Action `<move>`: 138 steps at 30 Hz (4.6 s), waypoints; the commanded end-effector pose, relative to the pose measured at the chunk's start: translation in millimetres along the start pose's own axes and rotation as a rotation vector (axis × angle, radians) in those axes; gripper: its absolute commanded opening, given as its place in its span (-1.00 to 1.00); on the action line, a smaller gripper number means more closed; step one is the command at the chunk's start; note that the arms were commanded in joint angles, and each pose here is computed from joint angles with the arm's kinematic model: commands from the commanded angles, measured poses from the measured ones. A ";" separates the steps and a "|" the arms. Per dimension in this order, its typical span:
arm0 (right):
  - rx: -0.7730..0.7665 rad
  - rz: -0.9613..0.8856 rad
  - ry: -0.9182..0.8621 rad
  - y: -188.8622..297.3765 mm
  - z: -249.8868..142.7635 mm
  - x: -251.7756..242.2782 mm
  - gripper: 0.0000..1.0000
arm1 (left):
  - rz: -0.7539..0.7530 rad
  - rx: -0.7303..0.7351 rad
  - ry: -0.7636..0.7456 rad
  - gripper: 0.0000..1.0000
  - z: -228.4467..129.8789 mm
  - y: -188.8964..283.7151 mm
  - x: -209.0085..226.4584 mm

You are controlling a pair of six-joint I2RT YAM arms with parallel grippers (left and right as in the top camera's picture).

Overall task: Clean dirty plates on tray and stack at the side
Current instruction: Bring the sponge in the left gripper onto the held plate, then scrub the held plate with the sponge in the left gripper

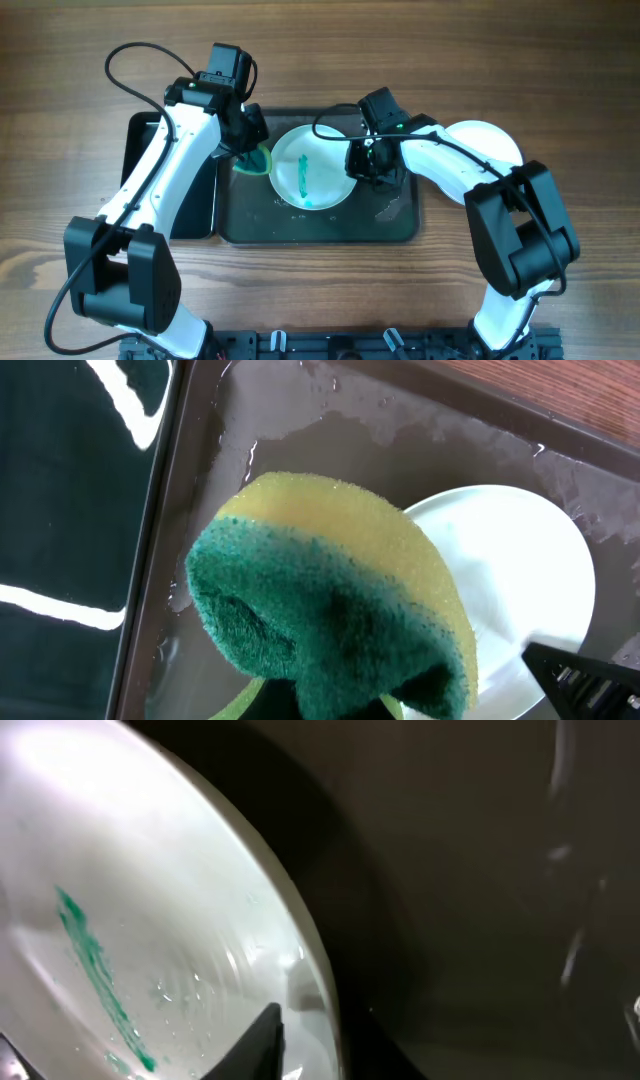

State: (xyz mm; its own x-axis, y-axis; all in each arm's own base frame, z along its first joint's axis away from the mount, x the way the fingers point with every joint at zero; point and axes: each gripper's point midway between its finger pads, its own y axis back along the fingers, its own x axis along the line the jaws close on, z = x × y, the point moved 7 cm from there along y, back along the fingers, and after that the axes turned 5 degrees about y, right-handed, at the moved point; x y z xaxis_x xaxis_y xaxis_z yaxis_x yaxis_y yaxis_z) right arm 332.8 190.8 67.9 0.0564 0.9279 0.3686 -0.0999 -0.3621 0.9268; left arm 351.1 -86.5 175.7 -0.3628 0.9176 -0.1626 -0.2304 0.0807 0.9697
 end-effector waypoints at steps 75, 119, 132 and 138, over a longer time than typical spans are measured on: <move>0.037 0.066 0.196 -23.5 -0.5 -6.9 -0.91 | -0.468 0.604 -0.523 -0.92 -93.2 -103.9 -84.8; 0.044 0.046 0.192 -25.7 -4.0 -11.5 -0.91 | -0.253 0.582 -0.516 -0.92 -83.0 -110.2 -55.0; 0.044 0.042 0.193 -25.7 -3.9 -11.8 -0.91 | -0.276 0.289 -0.413 -0.92 -39.7 -125.8 -82.6; 0.042 0.035 0.193 -25.8 -3.8 -12.6 -0.91 | 0.342 -0.104 -0.156 -0.92 10.4 -100.3 -32.0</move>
State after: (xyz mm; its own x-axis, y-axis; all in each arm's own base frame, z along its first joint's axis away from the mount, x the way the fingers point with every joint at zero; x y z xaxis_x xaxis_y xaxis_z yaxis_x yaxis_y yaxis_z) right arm 340.4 198.6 60.7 -0.1760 0.8758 0.4495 -0.0916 -0.4692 0.8783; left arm 375.6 -180.2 72.7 -0.0199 0.9730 -0.2298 -0.0407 0.2289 0.9726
